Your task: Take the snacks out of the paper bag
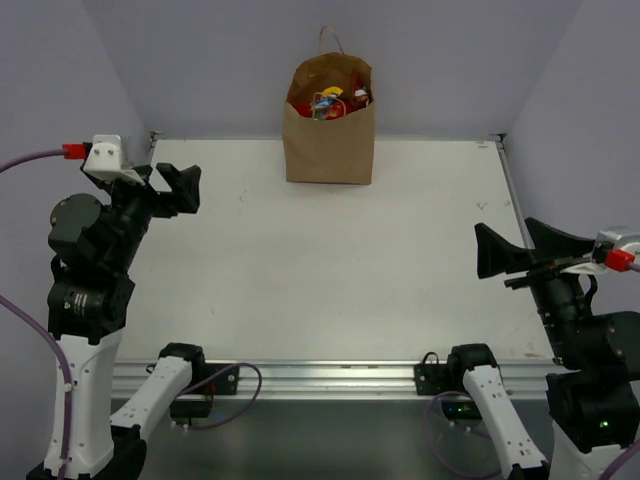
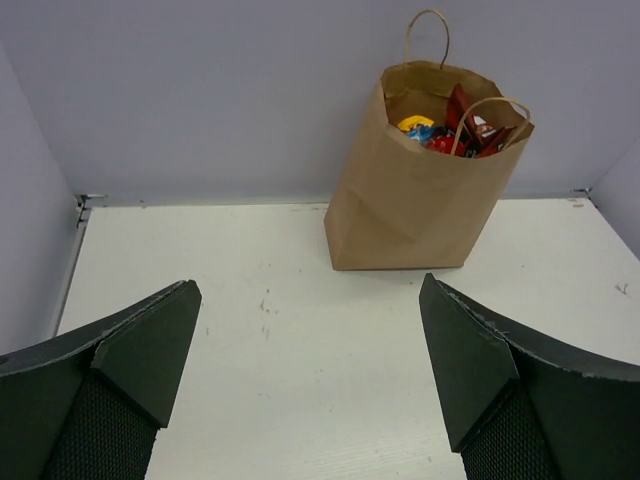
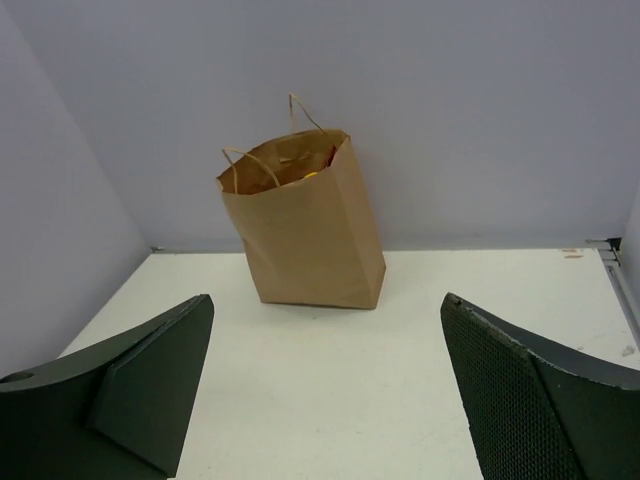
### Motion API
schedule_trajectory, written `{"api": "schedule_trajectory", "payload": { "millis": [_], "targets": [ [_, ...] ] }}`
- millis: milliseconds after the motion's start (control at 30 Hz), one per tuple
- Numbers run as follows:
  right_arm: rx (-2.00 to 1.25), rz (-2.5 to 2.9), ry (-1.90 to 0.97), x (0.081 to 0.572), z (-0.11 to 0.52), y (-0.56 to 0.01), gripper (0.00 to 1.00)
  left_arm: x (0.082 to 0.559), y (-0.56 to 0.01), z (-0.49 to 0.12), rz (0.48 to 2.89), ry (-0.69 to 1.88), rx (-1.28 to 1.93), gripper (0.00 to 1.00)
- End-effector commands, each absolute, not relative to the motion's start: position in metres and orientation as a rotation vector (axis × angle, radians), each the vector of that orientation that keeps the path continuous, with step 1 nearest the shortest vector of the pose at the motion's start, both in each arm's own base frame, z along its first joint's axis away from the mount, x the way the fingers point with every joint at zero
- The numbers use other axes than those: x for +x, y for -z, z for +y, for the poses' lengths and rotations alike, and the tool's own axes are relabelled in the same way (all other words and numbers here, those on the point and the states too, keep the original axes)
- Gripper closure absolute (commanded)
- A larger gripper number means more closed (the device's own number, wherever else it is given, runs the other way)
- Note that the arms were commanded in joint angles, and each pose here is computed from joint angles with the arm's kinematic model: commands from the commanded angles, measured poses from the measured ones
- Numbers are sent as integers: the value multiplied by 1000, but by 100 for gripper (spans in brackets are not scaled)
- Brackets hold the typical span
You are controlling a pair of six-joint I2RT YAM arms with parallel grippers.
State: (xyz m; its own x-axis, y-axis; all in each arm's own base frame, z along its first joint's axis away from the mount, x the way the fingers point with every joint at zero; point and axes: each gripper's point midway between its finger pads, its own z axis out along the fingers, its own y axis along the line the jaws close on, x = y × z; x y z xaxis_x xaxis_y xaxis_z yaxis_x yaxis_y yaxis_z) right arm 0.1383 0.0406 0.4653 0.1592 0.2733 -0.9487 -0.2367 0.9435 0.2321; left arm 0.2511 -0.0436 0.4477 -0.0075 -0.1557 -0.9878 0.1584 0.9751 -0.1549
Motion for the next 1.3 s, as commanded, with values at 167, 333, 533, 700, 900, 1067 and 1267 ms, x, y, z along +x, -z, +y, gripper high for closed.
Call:
{"api": "schedule_trajectory", "payload": {
  "millis": [167, 333, 533, 700, 900, 1067, 1267],
  "targets": [
    [20, 1512, -443, 173, 58, -438, 1, 304, -431, -75, 1667, 391, 42, 0],
    [-2, 1596, -490, 191, 69, -414, 1, 380, -431, -109, 1719, 471, 28, 0],
    [-43, 1642, -555, 203, 83, -393, 1, 473, -437, -169, 1717, 470, 47, 0],
    [-77, 1677, -612, 208, 94, -378, 1, 544, -430, -194, 1669, 346, 8, 0],
    [-103, 1688, -632, 208, 99, -368, 1, 596, -399, -191, 1615, 226, -53, 16],
    [-103, 1677, -627, 207, 98, -363, 1, 614, -372, -194, 1628, 179, -35, 28],
    [-100, 1671, -620, 207, 97, -357, 1, 623, -346, -204, 1667, 190, 9, 58]
  ]
}}
